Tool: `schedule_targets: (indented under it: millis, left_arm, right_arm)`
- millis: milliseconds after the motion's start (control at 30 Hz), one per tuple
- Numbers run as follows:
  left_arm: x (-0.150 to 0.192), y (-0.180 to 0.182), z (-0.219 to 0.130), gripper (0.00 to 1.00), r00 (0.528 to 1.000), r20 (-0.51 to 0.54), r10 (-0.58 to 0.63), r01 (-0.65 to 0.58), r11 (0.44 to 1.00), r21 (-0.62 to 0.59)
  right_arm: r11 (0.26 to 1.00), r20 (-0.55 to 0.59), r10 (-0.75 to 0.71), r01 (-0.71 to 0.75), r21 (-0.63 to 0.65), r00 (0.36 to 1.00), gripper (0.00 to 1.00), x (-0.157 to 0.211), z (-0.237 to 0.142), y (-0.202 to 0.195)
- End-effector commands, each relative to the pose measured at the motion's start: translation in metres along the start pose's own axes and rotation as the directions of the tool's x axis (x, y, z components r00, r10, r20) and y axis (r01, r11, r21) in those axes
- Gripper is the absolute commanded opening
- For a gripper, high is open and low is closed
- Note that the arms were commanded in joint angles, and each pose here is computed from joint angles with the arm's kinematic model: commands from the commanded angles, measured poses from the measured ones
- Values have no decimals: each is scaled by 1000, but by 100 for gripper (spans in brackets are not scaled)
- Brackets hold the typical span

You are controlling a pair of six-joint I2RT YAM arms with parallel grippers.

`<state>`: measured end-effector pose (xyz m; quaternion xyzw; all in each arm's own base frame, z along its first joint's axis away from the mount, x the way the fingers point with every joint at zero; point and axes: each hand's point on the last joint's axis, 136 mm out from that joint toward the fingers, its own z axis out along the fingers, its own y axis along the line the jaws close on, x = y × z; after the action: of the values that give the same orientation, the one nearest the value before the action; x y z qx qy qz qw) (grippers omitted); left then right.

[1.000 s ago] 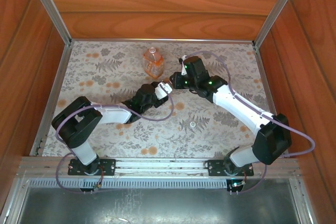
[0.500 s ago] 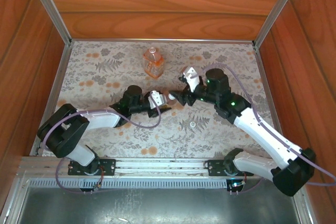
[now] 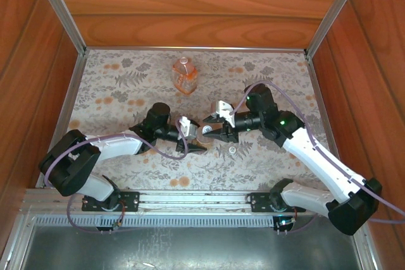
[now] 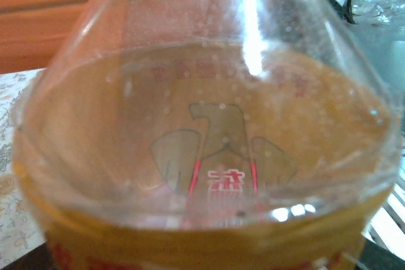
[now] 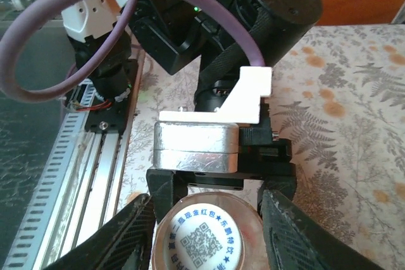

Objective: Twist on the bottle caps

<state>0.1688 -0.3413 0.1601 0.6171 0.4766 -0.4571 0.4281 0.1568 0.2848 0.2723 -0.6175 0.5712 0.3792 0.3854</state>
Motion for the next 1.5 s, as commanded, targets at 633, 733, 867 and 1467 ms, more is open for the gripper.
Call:
schedule_targets:
  millis: [633, 733, 867, 1467]
  left_arm:
    - [6, 125, -22, 46, 973, -222, -67, -96, 756, -647]
    - [8, 140, -22, 46, 963, -256, -85, -139, 658, -740]
    - [9, 149, -26, 46, 955, -274, -118, -160, 573, -803]
    - [21, 71, 0, 46, 987, -154, -44, -20, 919, -393]
  right_arm:
    - [748, 160, 336, -366, 553, 928, 0, 17, -11, -121]
    - [615, 272, 452, -518, 594, 849, 0, 26, -13, -143]
    - [415, 397, 562, -662, 624, 726, 0, 40, -21, -164]
    - [902, 146, 177, -220, 372, 973, 75, -26, -21, -73]
